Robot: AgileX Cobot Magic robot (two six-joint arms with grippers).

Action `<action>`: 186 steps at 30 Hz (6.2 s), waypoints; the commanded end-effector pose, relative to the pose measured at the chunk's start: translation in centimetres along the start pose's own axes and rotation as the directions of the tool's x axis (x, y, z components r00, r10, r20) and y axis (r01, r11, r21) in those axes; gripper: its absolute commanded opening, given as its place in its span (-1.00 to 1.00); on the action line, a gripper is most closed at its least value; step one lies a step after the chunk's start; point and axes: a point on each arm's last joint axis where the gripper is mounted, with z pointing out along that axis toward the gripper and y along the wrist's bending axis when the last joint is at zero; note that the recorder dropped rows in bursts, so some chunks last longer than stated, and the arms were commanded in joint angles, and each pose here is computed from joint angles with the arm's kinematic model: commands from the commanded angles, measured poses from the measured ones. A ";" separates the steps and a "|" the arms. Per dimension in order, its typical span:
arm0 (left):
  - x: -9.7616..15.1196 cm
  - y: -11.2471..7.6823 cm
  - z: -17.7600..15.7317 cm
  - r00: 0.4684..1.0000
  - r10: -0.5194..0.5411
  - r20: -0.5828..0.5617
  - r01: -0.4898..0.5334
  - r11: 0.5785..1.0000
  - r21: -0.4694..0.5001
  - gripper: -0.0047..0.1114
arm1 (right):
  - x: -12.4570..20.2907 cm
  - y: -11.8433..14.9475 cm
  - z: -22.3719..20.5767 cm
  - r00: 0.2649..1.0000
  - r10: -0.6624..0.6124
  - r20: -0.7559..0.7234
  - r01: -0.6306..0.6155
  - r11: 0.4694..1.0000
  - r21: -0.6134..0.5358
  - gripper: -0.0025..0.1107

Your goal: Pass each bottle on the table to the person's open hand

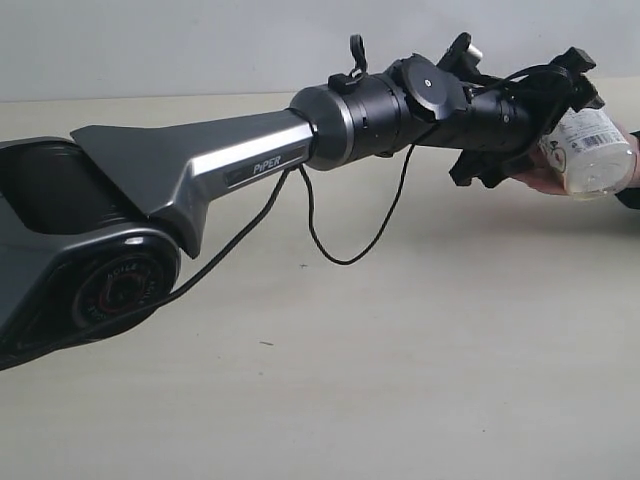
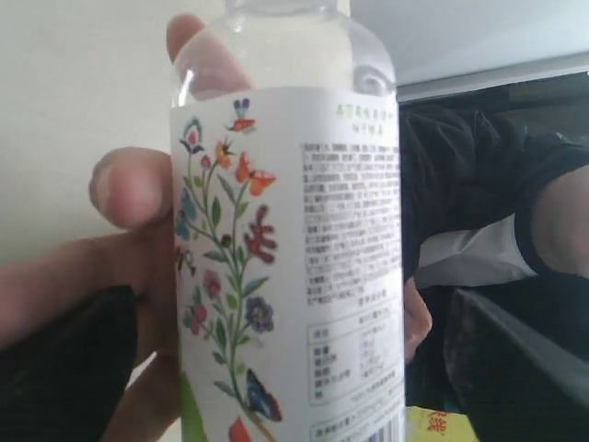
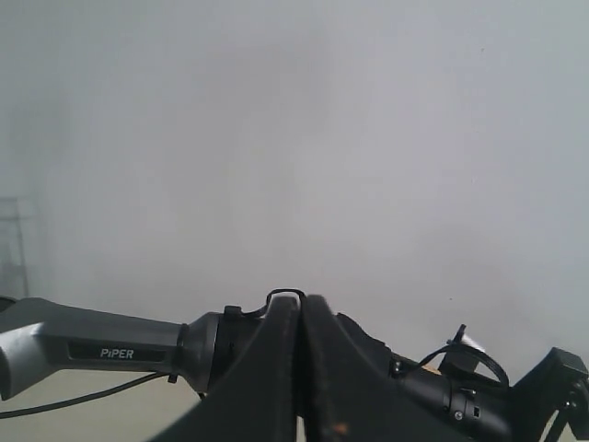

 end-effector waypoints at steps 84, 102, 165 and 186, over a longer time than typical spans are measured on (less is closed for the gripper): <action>6.6 1.3 -47.9 0.521 0.688 0.506 -0.642 0.706 -0.299 -0.91 | 0.1 -0.1 -0.1 1.000 -0.007 0.000 0.007 1.000 0.007 -0.96; 8.0 2.6 -49.6 0.454 0.706 0.544 -0.633 0.685 -0.360 -0.91 | 0.1 -0.1 -0.1 1.000 -0.007 0.000 0.007 1.000 0.007 -0.96; 10.1 8.0 -53.0 0.390 0.821 0.417 -0.385 0.557 -0.736 -0.91 | 0.1 -0.1 -0.1 1.000 -0.007 0.000 0.007 1.000 0.008 -0.96; 14.0 7.6 -55.5 0.173 0.887 0.429 -0.409 0.461 -0.788 -0.91 | 0.1 -0.1 -0.1 1.000 -0.007 0.000 0.007 1.000 0.008 -0.96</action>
